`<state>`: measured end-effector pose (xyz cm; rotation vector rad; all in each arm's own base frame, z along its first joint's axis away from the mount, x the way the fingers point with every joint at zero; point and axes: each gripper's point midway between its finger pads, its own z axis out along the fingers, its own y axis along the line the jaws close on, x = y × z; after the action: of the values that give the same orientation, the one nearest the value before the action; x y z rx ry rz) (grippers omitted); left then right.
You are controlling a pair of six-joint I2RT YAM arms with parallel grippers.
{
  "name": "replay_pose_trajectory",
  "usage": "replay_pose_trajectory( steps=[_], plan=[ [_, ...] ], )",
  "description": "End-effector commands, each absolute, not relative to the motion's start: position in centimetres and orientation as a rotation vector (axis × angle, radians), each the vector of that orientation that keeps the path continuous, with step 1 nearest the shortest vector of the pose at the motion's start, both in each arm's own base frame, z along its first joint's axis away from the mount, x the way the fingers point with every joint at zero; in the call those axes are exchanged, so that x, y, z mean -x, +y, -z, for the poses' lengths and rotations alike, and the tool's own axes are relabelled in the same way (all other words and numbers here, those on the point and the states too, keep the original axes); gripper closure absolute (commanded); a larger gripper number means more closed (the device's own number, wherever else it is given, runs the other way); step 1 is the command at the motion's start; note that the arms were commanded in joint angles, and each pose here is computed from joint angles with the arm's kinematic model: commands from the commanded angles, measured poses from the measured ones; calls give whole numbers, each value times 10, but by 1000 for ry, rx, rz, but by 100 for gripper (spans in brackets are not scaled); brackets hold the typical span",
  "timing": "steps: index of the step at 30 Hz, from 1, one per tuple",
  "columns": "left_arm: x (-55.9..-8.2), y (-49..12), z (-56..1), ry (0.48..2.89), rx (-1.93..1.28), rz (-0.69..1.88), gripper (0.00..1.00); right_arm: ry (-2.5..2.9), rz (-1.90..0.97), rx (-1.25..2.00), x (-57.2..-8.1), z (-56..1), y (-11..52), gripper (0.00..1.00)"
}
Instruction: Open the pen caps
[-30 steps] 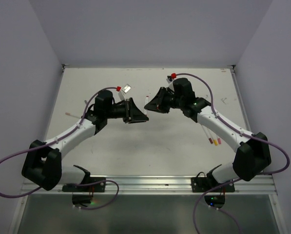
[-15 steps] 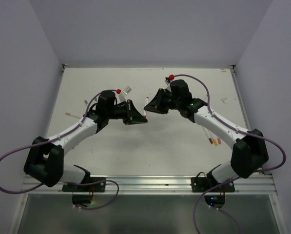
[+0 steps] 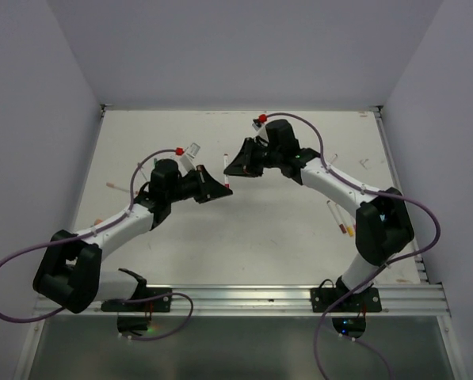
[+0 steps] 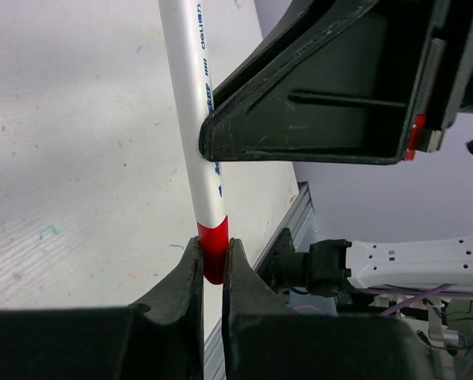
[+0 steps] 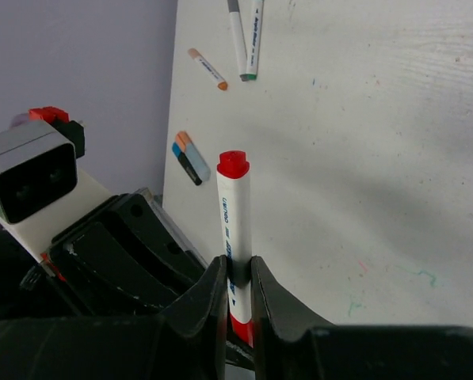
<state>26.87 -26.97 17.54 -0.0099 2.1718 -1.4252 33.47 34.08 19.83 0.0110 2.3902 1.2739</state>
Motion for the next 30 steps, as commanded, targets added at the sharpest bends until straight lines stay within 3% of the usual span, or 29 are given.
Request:
replay_pose_trajectory(
  steps=[1, 6, 12, 16, 18, 19, 20, 21, 22, 23, 30],
  plan=[
    [-219, -292, -237, 1914, -332, 1755, 100, 2143, -1413, -91, -381, -237, 339, 100],
    [-198, -291, -250, 1823, -398, 1904, 100, 1935, -1708, -170, -393, -274, 338, 100],
    [-188, -289, -254, 1771, -391, 2008, 100, 1889, -1839, -170, -392, -274, 337, 100],
    [-200, -290, -236, 1890, -325, 1939, 100, 2019, -1671, -177, -393, -245, 330, 100],
    [-230, -287, -223, 1941, -252, 1762, 100, 2098, -1491, -149, -402, -225, 319, 100],
    [-237, -276, -181, 2145, -182, 1597, 100, 2281, -1336, -207, -401, -207, 309, 100],
    [-255, -265, -171, 2199, -139, 1473, 100, 2331, -1194, -195, -409, -198, 300, 100],
    [-293, -254, -180, 2186, -82, 1262, 100, 2560, -962, -144, -392, -151, 280, 100],
    [-292, -234, -135, 2417, -29, 1054, 100, 2529, -890, -95, -407, -174, 278, 100],
    [-303, -227, -128, 2457, -16, 966, 100, 2555, -793, -37, -410, -167, 269, 100],
    [-378, -205, -86, 2613, 138, 540, 100, 2696, -574, -59, -413, -130, 251, 100]
  ],
)
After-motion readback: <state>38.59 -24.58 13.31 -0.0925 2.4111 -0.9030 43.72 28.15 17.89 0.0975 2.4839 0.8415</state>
